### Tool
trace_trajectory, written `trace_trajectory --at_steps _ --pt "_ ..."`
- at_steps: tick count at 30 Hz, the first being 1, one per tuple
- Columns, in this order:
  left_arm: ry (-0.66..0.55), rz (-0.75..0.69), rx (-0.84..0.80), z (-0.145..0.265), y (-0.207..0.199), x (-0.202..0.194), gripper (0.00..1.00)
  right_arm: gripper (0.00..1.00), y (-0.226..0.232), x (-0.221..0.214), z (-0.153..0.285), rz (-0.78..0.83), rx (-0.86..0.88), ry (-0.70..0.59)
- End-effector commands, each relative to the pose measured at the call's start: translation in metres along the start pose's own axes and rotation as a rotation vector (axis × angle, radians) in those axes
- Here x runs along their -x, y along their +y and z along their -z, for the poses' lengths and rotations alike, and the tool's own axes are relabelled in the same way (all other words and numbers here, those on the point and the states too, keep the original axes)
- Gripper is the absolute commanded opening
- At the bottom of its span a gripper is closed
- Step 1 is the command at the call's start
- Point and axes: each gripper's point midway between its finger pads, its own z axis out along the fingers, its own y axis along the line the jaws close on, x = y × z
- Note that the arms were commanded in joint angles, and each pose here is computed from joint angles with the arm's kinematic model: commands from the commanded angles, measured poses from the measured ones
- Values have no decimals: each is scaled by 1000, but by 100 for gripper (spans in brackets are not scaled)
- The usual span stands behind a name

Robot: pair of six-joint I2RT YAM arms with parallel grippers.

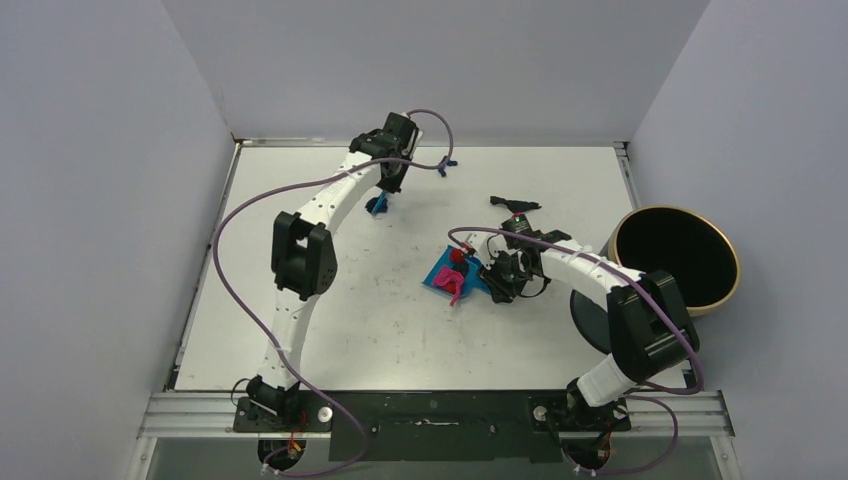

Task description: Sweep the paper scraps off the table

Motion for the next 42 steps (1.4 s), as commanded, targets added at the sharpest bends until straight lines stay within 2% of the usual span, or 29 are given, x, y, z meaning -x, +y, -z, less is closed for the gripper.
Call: trace_trajectory --at_steps 1,6,10,13,21,29,33,42 --pt "49 19 -163 46 -42 -20 0 5 -13 15 11 4 -46 -27" --pt "76 24 -275 91 -78 -55 0 5 -16 12 12 0 -54 -16" --pt "87 73 -315 122 -86 -74 0 5 -10 3 8 -7 -37 6" --pt "51 104 -376 147 -88 -82 0 5 -5 -5 8 -4 -20 22" --pt "-109 206 -377 202 -45 -84 0 5 5 -7 19 16 -4 20" --pt "-189 330 -286 194 -8 -114 0 5 10 21 49 20 4 -58" --pt "-179 374 -350 187 -15 -124 0 5 12 37 67 36 0 -91" --pt "-322 405 -328 192 -3 -122 0 5 10 59 116 104 -59 -138"
